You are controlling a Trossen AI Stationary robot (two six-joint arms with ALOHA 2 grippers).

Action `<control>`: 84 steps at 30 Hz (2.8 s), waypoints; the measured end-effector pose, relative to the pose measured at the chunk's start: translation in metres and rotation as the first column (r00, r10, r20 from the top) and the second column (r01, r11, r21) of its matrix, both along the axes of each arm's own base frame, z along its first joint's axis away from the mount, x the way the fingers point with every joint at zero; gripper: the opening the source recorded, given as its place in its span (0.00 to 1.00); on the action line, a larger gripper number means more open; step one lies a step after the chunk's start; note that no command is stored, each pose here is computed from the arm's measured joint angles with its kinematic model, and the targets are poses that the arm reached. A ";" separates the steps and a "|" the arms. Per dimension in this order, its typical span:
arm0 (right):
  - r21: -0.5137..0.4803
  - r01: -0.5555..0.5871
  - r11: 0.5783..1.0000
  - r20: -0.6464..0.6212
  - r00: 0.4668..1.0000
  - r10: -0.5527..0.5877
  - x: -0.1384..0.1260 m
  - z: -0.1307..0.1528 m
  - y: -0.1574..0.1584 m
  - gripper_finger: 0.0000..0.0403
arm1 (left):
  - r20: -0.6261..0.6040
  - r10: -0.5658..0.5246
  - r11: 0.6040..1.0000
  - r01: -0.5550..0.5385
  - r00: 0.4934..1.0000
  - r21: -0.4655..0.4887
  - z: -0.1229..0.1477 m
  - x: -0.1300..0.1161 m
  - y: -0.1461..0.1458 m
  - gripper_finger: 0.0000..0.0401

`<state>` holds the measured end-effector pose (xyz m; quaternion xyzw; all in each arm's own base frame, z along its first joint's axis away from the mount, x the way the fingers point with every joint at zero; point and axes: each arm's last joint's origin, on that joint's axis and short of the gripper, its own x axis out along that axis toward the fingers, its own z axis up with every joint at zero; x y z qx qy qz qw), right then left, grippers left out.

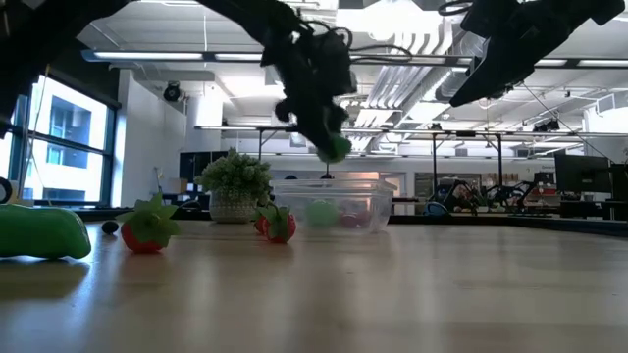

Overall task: Pick and placing Produce into tupperware
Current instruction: Put the pear into the transparent container, then put the strawberry into the transparent container

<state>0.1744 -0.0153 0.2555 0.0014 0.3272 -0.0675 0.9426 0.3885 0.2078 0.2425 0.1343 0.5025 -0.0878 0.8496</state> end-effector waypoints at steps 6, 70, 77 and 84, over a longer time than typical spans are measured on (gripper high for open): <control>0.000 -0.001 1.000 0.001 1.000 0.001 0.000 0.000 0.000 0.19 | -0.039 -0.052 0.998 0.051 0.998 -0.020 -0.032 0.017 -0.017 0.52; 0.000 0.000 1.000 0.000 1.000 0.000 0.000 0.000 0.000 0.19 | -0.206 -0.041 0.998 0.048 0.978 0.028 -0.003 0.032 -0.041 0.65; 0.000 -0.001 1.000 0.001 1.000 0.001 0.000 0.000 0.000 0.19 | -0.283 0.008 1.000 -0.012 0.959 -0.010 0.045 0.017 -0.046 0.61; 0.003 -0.004 1.000 0.001 1.000 0.004 0.000 0.000 0.000 0.19 | -0.341 0.063 0.995 -0.084 0.938 -0.048 0.072 0.006 -0.059 0.56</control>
